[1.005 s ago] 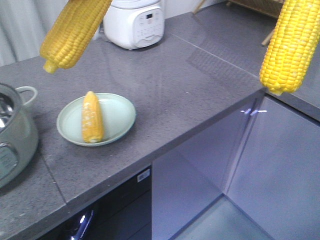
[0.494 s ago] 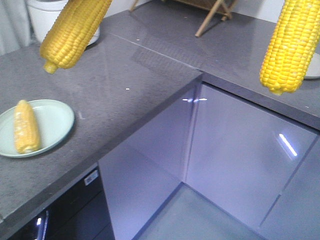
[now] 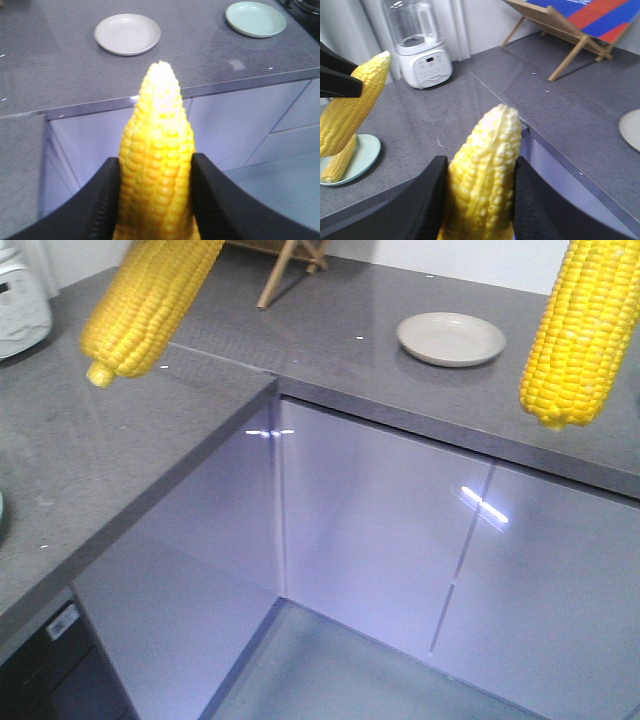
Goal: Distribute corn equally
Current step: 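Drive the base away from the pot toward the other counter holding both cobs, then approach and align the base in front of the cream and green plates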
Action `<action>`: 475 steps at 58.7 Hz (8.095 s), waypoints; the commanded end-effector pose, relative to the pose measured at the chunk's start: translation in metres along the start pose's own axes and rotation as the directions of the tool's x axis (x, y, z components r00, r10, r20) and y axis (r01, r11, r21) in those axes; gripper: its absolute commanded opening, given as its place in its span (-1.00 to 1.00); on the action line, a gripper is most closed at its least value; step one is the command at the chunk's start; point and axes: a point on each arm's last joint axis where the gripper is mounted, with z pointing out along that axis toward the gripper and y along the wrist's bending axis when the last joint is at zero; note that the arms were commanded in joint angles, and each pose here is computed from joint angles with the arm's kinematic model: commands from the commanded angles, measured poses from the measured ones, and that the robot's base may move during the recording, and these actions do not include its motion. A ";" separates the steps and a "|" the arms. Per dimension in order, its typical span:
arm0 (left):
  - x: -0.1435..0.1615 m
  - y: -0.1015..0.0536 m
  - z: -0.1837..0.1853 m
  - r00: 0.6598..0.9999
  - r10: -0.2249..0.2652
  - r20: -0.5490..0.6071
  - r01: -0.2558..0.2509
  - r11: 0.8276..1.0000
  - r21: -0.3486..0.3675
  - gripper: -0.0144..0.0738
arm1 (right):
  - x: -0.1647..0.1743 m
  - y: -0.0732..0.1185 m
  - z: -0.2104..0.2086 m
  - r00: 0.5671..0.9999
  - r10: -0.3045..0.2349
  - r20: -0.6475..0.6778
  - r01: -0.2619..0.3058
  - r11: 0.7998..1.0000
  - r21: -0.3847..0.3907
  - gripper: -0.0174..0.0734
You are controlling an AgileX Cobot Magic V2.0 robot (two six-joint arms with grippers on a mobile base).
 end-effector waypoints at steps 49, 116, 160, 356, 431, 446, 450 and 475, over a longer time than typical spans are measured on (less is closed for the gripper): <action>-0.008 -0.011 -0.026 0.995 0.008 0.097 -0.009 1.000 0.013 -0.69 | -0.013 0.007 -0.009 0.995 -0.008 0.095 0.007 1.000 0.005 -0.63; -0.008 -0.011 -0.026 0.995 0.008 0.097 -0.009 1.000 0.013 -0.69 | -0.013 0.008 -0.010 0.995 -0.010 0.097 0.009 1.000 0.005 -0.63; -0.008 -0.011 -0.026 0.995 0.008 0.097 -0.009 1.000 0.013 -0.69 | -0.013 0.008 -0.010 0.995 -0.010 0.097 0.009 1.000 0.005 -0.63; -0.008 -0.011 -0.026 0.995 0.008 0.097 -0.009 1.000 0.013 -0.69 | -0.013 0.008 -0.010 0.995 -0.010 0.097 0.009 1.000 0.005 -0.63; -0.008 -0.011 -0.026 0.995 0.008 0.097 -0.009 1.000 0.013 -0.69 | -0.013 0.008 -0.010 0.995 -0.010 0.097 0.009 1.000 0.005 -0.63; -0.008 -0.011 -0.026 0.995 0.008 0.097 -0.009 1.000 0.013 -0.69 | -0.013 0.008 -0.010 0.995 -0.010 0.097 0.009 1.000 0.005 -0.63; -0.008 -0.011 -0.026 0.995 0.008 0.097 -0.009 1.000 0.013 -0.69 | -0.013 0.008 -0.010 0.995 -0.010 0.097 0.009 1.000 0.005 -0.63; -0.008 -0.011 -0.026 0.995 0.008 0.097 -0.009 1.000 0.013 -0.69 | -0.013 0.008 -0.010 0.995 -0.010 0.097 0.009 1.000 0.005 -0.63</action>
